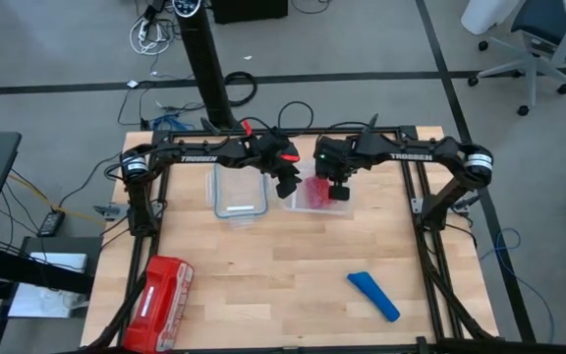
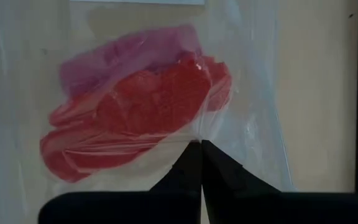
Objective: Roll bandage
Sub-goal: Open the transparent zip bag
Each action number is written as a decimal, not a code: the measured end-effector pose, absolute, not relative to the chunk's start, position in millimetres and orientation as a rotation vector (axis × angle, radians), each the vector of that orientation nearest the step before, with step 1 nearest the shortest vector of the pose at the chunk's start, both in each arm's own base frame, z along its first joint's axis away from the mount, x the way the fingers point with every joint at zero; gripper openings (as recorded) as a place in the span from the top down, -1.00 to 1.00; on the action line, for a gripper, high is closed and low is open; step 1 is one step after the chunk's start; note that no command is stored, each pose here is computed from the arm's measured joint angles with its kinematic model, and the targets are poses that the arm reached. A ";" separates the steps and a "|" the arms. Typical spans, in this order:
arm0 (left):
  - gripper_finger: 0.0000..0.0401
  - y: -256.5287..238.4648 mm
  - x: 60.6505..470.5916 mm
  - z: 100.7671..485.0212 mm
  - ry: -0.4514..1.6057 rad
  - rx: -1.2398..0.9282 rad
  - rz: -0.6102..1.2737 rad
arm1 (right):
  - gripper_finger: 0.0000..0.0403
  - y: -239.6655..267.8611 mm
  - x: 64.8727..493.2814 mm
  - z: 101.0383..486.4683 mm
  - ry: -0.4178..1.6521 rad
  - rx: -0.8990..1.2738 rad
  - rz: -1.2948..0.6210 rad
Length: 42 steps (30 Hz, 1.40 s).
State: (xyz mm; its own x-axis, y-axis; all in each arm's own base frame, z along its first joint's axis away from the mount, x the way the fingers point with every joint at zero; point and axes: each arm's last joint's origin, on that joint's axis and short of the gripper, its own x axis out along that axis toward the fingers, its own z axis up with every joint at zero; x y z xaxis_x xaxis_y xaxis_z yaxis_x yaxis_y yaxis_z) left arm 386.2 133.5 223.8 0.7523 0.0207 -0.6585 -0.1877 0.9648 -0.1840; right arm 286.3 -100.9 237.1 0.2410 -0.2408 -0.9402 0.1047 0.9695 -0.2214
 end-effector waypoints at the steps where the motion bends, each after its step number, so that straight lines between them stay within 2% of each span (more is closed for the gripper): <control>1: 0.20 133.5 386.4 223.9 0.710 -0.245 0.115 | 1.00 -98.6 285.9 239.6 1.302 -0.143 -0.234; 9: 0.20 146.3 385.9 229.4 0.631 -0.245 0.064 | 1.00 -80.4 284.5 249.1 1.328 -0.369 -0.231; 21: 0.14 176.3 363.9 215.1 0.591 -0.431 -0.087 | 1.00 -56.2 274.4 277.8 1.210 -0.456 -0.308; 29: 0.09 175.9 366.0 213.1 0.288 -0.444 -0.126 | 1.00 -48.9 257.7 305.1 1.075 -0.423 -0.407; 35: 0.09 168.9 348.2 203.6 0.025 -0.465 -0.126 | 1.00 -47.1 245.1 318.7 1.020 -0.411 -0.427; 42: 0.09 161.6 333.5 189.4 -0.022 -0.574 -0.113 | 1.00 -47.8 246.3 324.2 0.967 -0.426 -0.451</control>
